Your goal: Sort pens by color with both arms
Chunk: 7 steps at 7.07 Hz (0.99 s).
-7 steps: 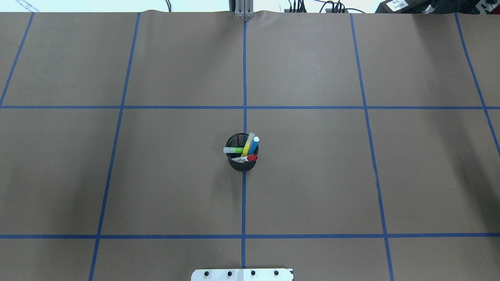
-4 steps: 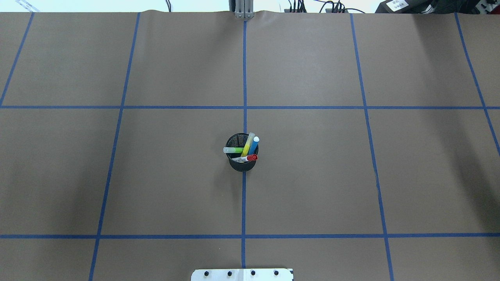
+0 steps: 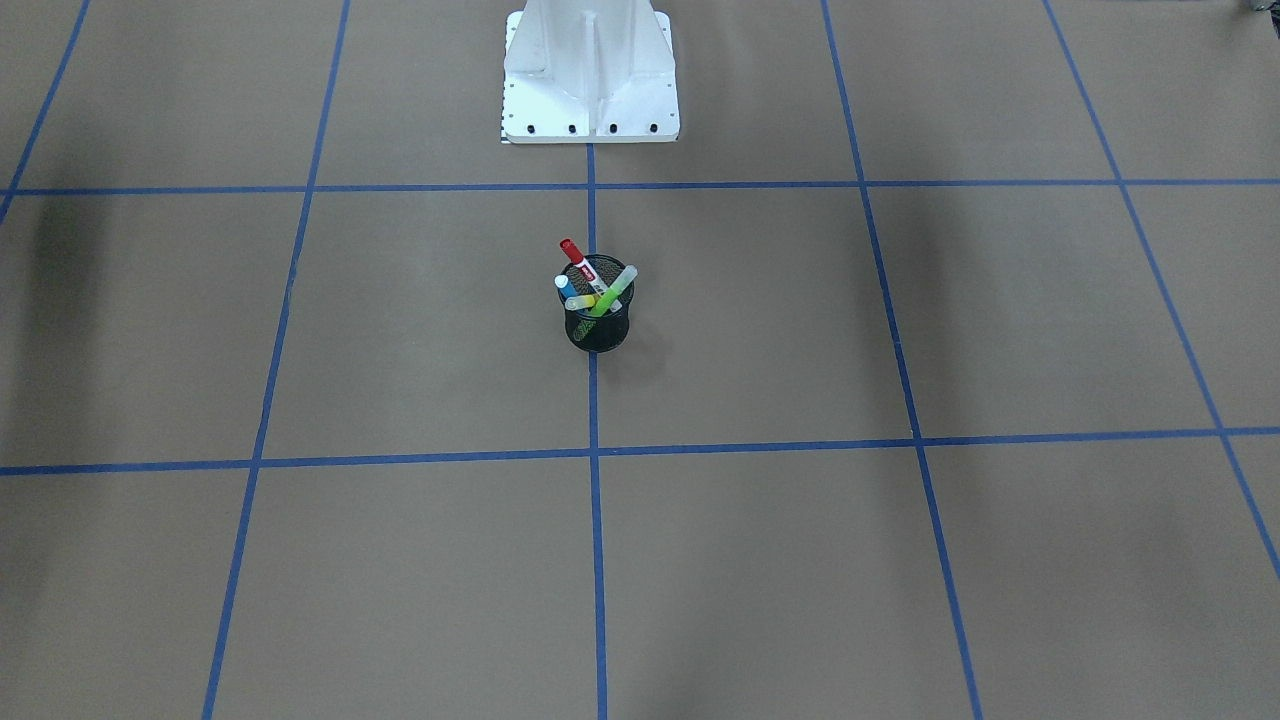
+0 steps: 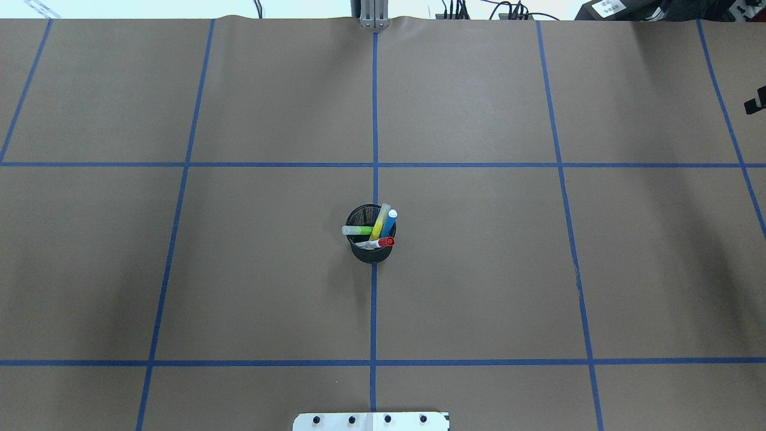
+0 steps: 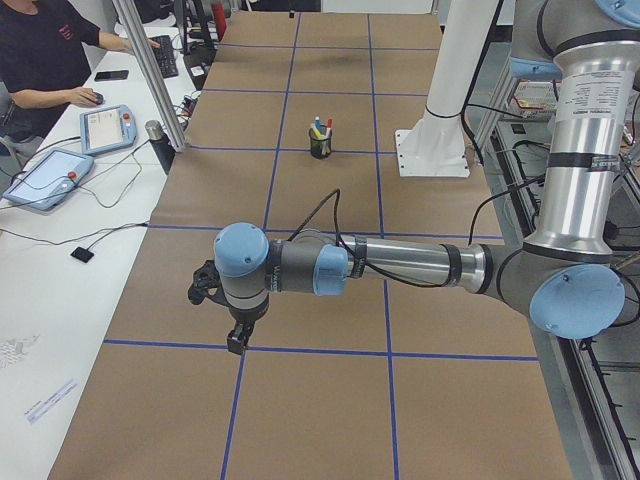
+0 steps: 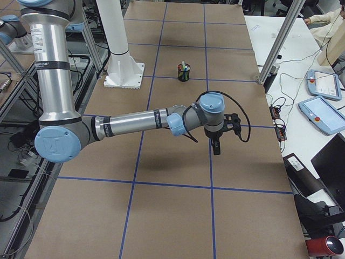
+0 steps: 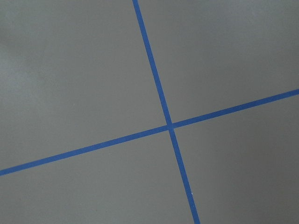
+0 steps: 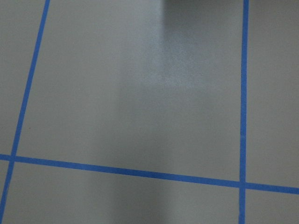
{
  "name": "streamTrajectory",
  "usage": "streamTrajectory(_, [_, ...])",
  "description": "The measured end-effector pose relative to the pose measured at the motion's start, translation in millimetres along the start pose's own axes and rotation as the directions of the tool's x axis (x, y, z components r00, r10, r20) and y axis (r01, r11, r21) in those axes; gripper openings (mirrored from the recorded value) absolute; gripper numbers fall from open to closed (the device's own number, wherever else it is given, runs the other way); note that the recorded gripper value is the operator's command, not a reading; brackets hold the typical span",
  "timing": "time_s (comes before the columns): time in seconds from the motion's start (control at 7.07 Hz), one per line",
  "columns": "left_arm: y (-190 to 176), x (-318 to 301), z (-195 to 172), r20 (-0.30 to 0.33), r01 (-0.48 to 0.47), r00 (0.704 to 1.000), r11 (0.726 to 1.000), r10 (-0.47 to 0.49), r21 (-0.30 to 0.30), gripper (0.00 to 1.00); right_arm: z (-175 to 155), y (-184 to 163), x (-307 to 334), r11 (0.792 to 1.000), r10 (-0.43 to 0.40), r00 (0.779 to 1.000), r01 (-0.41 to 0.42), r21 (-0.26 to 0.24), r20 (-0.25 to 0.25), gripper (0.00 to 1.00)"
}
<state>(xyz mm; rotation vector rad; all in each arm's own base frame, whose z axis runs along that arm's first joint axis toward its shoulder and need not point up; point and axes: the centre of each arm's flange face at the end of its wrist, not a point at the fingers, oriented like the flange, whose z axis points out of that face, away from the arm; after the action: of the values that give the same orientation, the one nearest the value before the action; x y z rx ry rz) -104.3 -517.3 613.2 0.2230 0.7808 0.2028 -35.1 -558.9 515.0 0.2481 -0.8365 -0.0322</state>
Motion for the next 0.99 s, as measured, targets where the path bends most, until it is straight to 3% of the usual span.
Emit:
streamTrajectory(0.28, [-0.4,0.4,-0.5,0.0,0.009,1.0,1.0,-0.009,0.001,0.99,-1.1,-19.2,-59.1,0.998,0.066,0.997,-0.066,0.011,0.041,0.99])
streamTrajectory(0.42, [-0.7,0.8,-0.9,0.0,0.021,1.0,1.0,-0.021,0.002,0.99,0.7,-26.8,-98.8,0.998,0.06,0.996,-0.061,0.011,0.066,0.99])
streamTrajectory(0.71, [-0.9,1.2,-0.6,-0.001,0.031,1.0,1.0,-0.031,0.002,0.99,20.2,-38.9,-186.5,1.0,0.016,0.995,-0.015,-0.019,0.101,0.98])
streamTrajectory(0.99, [-0.6,1.1,-0.1,-0.002,0.045,0.999,0.999,-0.045,0.0,0.99,25.3,-52.4,-286.4,0.997,0.063,0.989,-0.057,-0.049,0.131,0.98])
